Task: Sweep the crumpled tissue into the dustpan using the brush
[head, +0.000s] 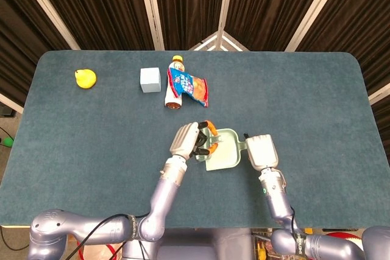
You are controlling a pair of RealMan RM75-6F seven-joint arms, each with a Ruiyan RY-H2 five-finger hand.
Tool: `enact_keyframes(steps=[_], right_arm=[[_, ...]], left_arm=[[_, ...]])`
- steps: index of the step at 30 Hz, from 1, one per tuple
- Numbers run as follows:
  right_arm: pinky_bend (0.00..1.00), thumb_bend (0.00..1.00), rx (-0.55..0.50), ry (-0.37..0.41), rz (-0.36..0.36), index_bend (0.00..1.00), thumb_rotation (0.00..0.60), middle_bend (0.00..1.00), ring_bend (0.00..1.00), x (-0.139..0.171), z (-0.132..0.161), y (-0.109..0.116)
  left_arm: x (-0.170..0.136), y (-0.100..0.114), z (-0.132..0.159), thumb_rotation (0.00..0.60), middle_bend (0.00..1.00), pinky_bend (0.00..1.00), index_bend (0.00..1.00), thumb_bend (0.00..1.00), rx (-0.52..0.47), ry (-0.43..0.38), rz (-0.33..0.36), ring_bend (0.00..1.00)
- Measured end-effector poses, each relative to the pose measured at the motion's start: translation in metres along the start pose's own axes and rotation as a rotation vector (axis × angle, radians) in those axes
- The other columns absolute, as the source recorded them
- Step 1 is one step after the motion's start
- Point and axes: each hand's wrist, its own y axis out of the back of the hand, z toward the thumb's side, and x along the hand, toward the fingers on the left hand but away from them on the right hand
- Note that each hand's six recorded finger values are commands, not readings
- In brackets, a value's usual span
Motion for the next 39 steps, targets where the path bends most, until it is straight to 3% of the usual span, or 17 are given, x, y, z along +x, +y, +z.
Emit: enact_keyframes(steps=[13,19,24,39], right_arm=[[0.85,0.55,-0.014,0.005,0.012,0.67,0.6,0.84,0.85,0.01,-0.002,-0.007],[0.85,0.55,-0.017,0.0,0.013,0.67,0.6,0.84,0.85,0.01,-0.003,-0.007],[0.85,0.55,-0.021,0.004,0.022,0.67,0.6,0.84,0.85,0.012,-0.001,-0.01],[0.85,0.55,-0.018,0.005,0.017,0.67,0.6,0.84,0.85,0.011,0.001,-0.008]], left_arm=[[-0.005,0.013,0.016,0.6,1.0,1.0,0.76,0.51,-0.1,-0.089,0.039,1.0],[-0.014,0.02,-0.004,0.6,1.0,1.0,0.76,0.52,0.04,-0.094,0.018,1.0],[-0.019,0.02,-0.026,0.6,1.0,1.0,0.77,0.53,0.142,-0.046,-0.023,1.0],[-0.024,0.005,-0.035,0.6,1.0,1.0,0.77,0.53,0.149,0.017,-0.08,1.0]])
